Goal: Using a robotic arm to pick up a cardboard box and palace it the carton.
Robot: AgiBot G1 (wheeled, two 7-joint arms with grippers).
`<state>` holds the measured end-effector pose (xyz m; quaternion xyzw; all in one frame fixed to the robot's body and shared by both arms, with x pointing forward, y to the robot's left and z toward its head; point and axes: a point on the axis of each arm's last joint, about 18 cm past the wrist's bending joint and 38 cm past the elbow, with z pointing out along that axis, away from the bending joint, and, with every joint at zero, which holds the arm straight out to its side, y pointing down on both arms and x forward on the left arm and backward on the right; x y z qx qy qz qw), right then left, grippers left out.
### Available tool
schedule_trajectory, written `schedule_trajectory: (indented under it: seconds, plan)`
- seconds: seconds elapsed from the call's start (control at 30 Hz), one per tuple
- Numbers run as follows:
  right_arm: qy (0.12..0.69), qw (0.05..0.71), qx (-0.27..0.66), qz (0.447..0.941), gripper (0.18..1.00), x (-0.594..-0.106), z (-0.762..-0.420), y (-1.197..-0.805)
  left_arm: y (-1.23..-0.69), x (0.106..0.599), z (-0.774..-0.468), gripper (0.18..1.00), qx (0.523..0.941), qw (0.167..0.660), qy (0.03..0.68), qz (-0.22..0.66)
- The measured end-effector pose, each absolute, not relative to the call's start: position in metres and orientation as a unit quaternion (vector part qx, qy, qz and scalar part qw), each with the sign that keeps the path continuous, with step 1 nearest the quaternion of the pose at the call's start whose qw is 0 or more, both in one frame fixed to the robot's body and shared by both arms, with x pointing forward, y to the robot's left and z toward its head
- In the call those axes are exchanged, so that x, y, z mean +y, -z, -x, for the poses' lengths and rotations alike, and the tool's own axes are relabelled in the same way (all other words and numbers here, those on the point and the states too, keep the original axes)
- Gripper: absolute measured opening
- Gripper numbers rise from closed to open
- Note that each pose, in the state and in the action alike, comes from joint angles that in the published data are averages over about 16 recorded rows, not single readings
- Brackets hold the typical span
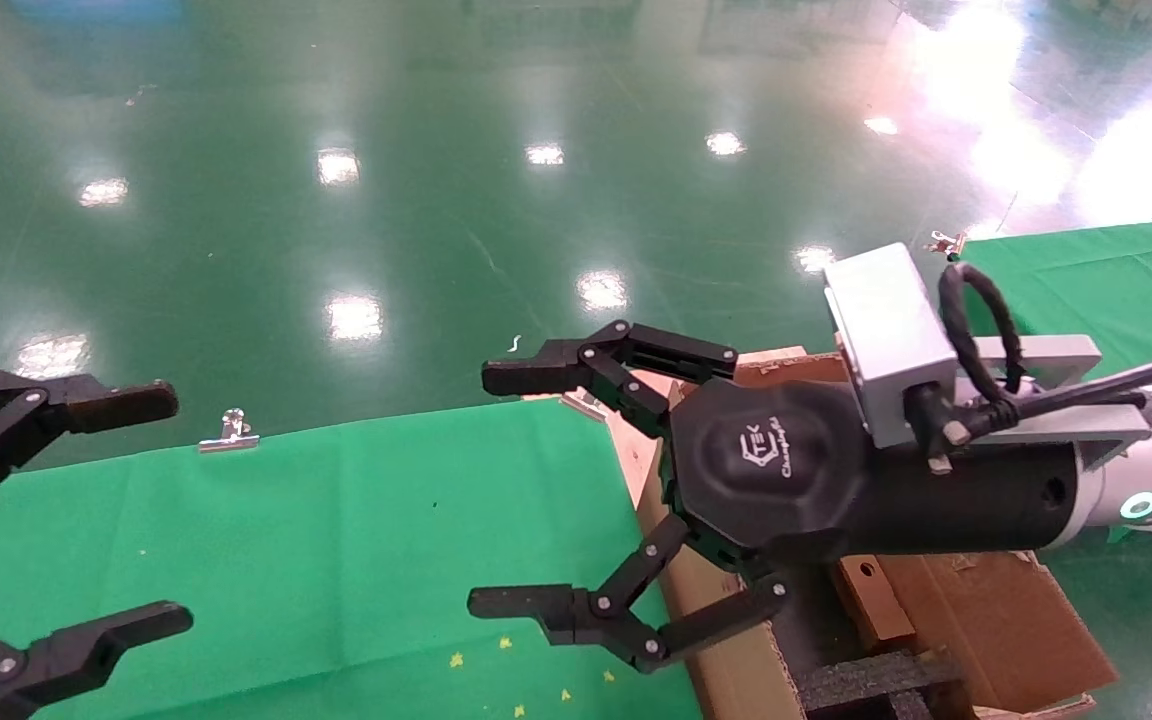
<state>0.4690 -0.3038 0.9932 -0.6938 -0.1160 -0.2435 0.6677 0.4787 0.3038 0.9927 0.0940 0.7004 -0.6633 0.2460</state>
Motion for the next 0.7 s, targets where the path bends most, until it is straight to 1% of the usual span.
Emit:
schedule_trajectory:
  seconds: [0.7]
  plan:
    - [0.243, 0.660, -0.104, 0.703, 1.001, -0.3024, -0.4742, -0.9922, -0.9927, 0.3038, -0.4787, 1.001, 0.700, 0.246, 0.663, -0.094]
